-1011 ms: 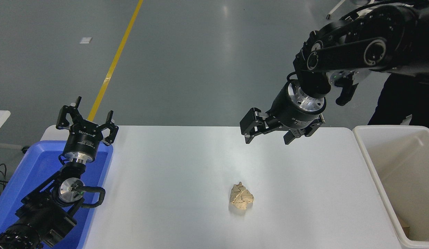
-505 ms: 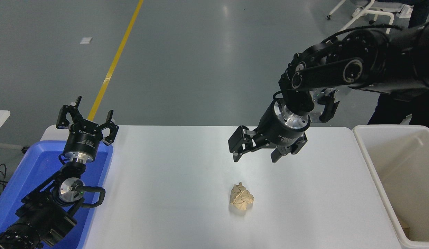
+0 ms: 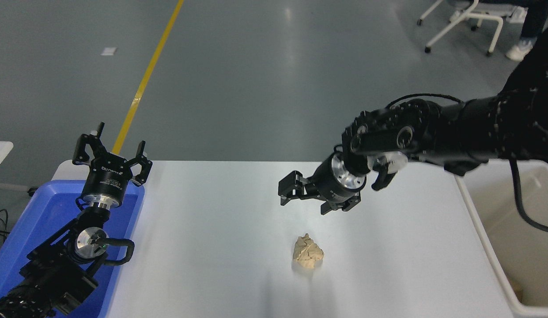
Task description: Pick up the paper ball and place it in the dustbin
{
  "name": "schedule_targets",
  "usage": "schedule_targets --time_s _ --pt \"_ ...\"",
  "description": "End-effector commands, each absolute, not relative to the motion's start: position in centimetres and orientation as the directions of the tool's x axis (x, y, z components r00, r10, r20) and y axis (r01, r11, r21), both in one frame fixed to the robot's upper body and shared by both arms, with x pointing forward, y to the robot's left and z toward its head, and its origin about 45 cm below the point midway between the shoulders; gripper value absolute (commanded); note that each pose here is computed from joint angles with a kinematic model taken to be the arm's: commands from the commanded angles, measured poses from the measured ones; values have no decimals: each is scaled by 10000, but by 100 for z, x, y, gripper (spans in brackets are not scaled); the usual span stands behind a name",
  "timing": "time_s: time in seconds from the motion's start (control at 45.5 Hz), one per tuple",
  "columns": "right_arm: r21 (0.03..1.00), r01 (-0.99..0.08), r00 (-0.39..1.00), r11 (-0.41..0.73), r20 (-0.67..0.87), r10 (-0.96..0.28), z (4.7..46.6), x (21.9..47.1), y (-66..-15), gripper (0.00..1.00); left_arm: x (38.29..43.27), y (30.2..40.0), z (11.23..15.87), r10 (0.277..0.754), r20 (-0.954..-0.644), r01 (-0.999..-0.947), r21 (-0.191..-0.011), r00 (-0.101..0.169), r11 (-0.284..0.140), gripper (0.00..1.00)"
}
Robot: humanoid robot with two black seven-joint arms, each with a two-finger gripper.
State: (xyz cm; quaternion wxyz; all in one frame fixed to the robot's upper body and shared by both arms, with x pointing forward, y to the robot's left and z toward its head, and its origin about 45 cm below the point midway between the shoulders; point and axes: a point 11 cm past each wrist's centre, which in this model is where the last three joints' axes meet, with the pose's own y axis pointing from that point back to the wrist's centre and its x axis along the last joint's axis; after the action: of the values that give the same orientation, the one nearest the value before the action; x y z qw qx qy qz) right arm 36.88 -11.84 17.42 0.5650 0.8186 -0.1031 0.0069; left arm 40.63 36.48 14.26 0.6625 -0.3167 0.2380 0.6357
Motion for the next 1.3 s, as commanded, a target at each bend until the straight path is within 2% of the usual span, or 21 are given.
schedule_targets --time_s 0.0,0.22,0.857,1.165,1.275 --pt "9197 -2029 9597 -3361 1186 -2549 1288 3546 -1261 100 4063 3648 1427 6916 -7180 -9931 -1170 785 -87 98" --pt "9092 -2381 9389 -3415 1255 -3205 1104 3544 -1293 100 4063 3648 1427 6916 -7180 -9931 -1170 785 -87 98" --pt "9246 -2122 9246 -3165 850 -3714 744 3317 -1435 100 4063 3648 1427 6916 -7180 -9931 -1170 785 -87 98" --pt "9096 -1889 9133 -3700 243 -4065 671 3201 -1298 100 4063 3648 1427 6916 -7180 -9931 -1170 785 -87 98" --pt "9111 -2056 9051 -3573 382 -4234 616 3177 -1324 97 4063 3648 1427 6916 -7180 -9931 -1170 785 -87 98"
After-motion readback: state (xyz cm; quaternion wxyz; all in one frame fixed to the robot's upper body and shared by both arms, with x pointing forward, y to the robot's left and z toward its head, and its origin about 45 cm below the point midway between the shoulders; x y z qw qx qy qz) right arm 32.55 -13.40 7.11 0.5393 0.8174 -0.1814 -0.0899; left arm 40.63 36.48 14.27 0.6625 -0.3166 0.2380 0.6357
